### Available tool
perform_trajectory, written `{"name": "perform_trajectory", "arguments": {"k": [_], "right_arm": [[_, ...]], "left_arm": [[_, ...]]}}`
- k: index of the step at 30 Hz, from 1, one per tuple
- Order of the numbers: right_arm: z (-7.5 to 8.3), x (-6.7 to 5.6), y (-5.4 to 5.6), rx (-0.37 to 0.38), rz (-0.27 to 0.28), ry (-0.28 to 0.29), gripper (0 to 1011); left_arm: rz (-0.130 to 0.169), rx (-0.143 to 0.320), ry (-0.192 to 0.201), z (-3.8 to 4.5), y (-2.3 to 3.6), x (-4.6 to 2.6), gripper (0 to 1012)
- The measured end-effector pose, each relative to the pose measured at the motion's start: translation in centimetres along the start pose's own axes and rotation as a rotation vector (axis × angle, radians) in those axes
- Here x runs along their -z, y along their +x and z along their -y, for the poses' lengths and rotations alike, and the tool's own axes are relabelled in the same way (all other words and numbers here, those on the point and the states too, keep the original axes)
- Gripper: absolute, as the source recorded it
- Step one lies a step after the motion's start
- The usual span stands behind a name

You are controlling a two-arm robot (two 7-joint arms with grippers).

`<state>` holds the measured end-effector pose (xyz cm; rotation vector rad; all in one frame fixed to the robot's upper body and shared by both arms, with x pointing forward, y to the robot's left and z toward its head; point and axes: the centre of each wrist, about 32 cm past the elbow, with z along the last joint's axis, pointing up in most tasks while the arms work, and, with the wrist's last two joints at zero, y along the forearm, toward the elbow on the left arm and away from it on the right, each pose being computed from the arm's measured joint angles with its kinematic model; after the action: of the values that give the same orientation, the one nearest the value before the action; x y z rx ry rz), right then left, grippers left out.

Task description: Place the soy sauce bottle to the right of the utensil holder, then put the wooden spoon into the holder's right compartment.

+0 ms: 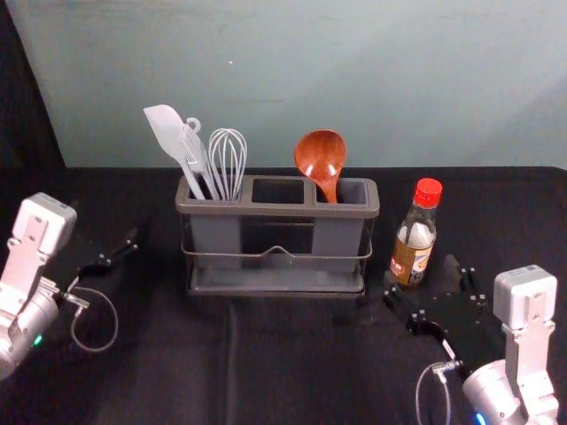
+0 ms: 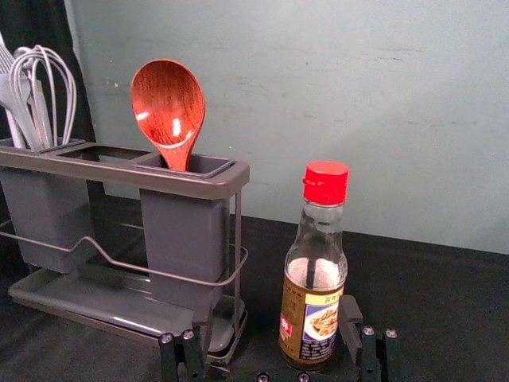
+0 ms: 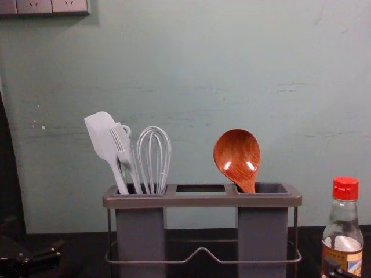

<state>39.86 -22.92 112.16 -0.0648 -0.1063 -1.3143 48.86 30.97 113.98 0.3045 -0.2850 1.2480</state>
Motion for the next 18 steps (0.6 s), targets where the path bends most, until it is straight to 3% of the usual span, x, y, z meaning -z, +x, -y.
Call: {"name": "perform_trajectory", "arguments": {"k": [18], "right_arm": [[0.03,-0.02,-0.03,0.003,0.001,0.0,1002]], "left_arm": [[0.0,0.0,0.0,0.0,0.0,0.0,1012]]}}
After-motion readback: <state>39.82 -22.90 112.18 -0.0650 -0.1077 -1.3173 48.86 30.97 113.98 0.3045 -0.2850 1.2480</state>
